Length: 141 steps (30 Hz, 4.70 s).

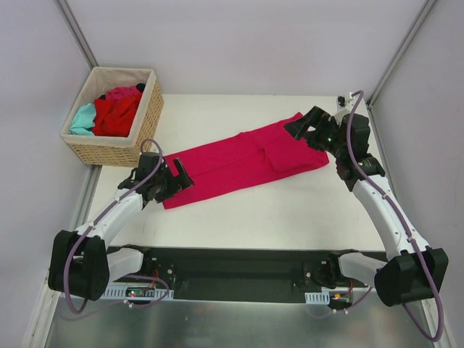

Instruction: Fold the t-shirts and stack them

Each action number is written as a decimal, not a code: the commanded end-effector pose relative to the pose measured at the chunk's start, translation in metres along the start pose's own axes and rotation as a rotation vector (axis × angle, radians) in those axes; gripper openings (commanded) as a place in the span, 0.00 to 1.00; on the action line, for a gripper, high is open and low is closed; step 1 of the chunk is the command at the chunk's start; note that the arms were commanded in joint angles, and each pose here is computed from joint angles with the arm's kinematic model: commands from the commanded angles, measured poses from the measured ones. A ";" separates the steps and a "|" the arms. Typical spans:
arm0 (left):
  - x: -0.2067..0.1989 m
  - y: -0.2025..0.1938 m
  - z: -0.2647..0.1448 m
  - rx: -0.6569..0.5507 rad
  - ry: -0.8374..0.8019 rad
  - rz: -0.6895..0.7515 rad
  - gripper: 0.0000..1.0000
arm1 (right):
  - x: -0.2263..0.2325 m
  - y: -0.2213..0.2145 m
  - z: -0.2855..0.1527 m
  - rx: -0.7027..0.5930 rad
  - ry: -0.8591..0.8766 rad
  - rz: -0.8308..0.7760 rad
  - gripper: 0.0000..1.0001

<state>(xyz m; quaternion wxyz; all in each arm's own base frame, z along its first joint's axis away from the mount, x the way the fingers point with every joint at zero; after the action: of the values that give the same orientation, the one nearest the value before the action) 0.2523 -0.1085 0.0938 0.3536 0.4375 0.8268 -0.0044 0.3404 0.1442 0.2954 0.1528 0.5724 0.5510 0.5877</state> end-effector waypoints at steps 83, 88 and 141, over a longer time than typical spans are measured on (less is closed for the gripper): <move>-0.146 -0.040 -0.131 -0.082 -0.326 0.472 0.99 | -0.212 -0.066 0.203 0.214 -0.287 0.253 0.96; -0.137 -0.039 -0.126 -0.063 -0.314 0.439 0.99 | -0.220 -0.082 0.211 0.226 -0.296 0.297 0.96; -0.130 -0.039 -0.028 0.062 -0.318 0.281 0.99 | 0.040 -0.043 0.030 0.263 0.105 -0.007 0.96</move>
<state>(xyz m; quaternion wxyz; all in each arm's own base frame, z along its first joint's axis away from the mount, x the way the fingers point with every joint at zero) 0.2546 -0.2040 0.1912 0.4520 0.5581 0.6957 -0.0136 0.3872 0.1845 0.3822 0.1496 0.5004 0.5685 0.6356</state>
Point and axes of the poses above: each gripper's point midway between its finger pads, its own z axis out along the fingers, its own x axis along the line the jaws close on, y = z × x, the point moved 2 cm from there along -z, back along the fingers, and after that the axes turned 11 degrees about -z, right-handed, at the moved point
